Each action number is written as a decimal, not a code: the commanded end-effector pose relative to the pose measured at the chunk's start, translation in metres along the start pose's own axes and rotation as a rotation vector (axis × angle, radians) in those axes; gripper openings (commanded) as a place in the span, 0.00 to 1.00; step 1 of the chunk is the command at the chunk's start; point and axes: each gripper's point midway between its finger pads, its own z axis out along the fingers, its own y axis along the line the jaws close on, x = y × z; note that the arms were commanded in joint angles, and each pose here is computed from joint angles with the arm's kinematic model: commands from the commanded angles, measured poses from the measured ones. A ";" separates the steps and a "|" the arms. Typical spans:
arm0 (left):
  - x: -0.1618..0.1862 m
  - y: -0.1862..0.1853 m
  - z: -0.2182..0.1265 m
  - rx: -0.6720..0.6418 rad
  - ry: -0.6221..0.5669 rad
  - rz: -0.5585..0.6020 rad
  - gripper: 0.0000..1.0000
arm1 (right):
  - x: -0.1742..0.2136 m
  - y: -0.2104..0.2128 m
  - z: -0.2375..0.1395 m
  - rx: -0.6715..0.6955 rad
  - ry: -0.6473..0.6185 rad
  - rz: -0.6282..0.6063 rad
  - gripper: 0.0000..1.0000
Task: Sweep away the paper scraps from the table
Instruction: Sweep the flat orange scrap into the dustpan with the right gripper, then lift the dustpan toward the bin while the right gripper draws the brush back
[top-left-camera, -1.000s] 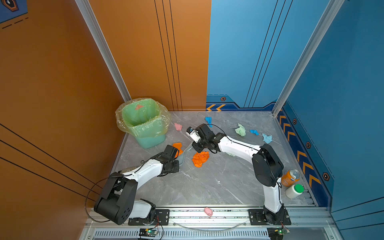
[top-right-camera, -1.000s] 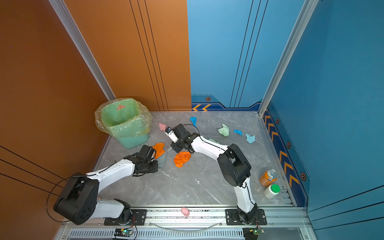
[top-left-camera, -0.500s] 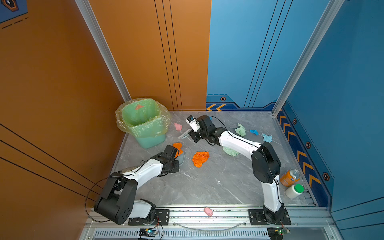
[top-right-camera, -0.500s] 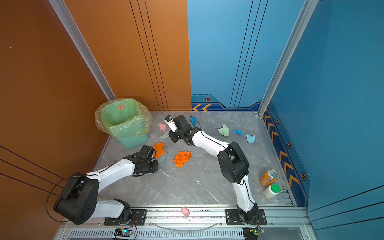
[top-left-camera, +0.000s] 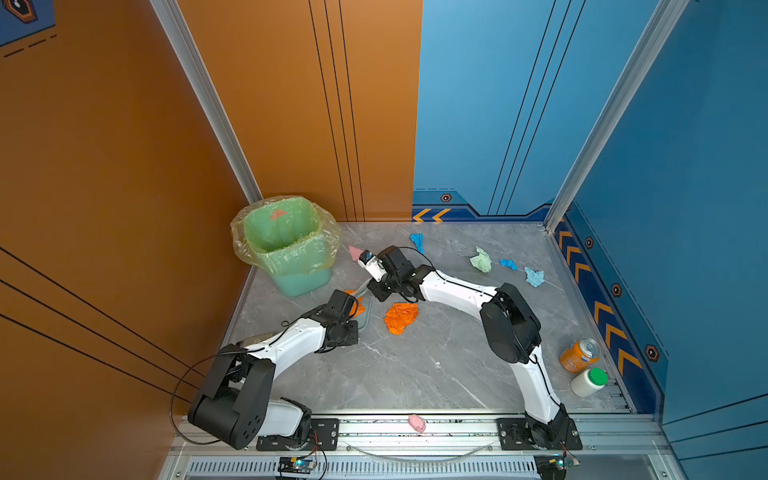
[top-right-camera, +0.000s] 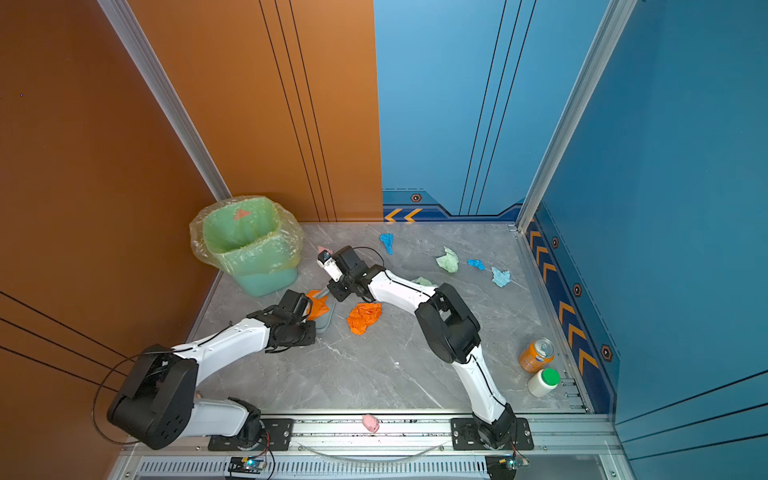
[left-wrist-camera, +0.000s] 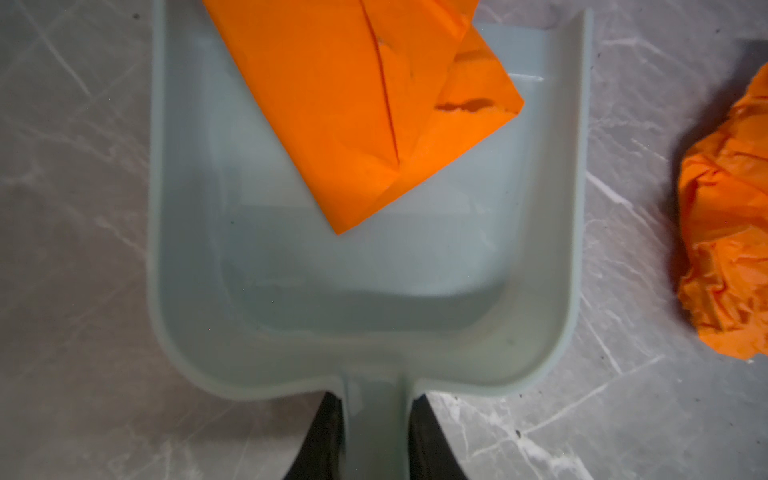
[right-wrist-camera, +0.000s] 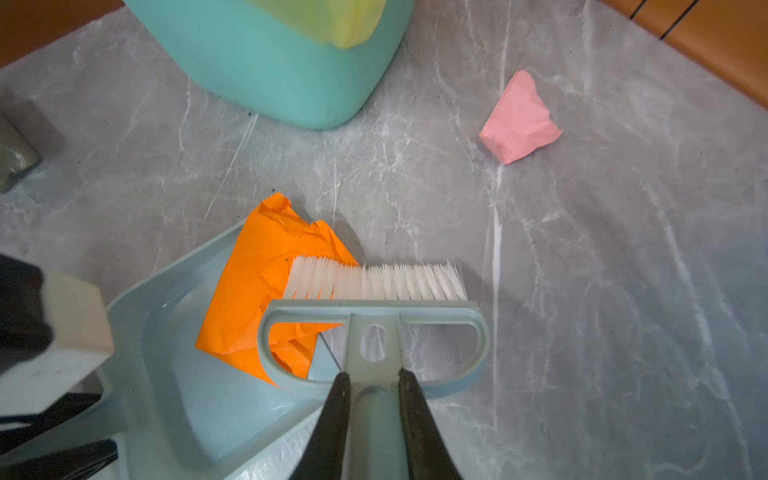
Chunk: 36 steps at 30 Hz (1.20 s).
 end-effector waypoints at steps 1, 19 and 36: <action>0.020 0.012 0.006 -0.051 0.073 -0.005 0.00 | 0.032 0.012 -0.008 -0.029 0.091 -0.038 0.00; 0.005 0.008 -0.009 -0.039 -0.030 0.029 0.00 | 0.026 0.025 -0.049 -0.085 0.031 0.005 0.00; -0.008 0.020 -0.045 -0.051 -0.235 0.014 0.00 | -0.033 -0.007 -0.134 -0.082 -0.200 0.076 0.00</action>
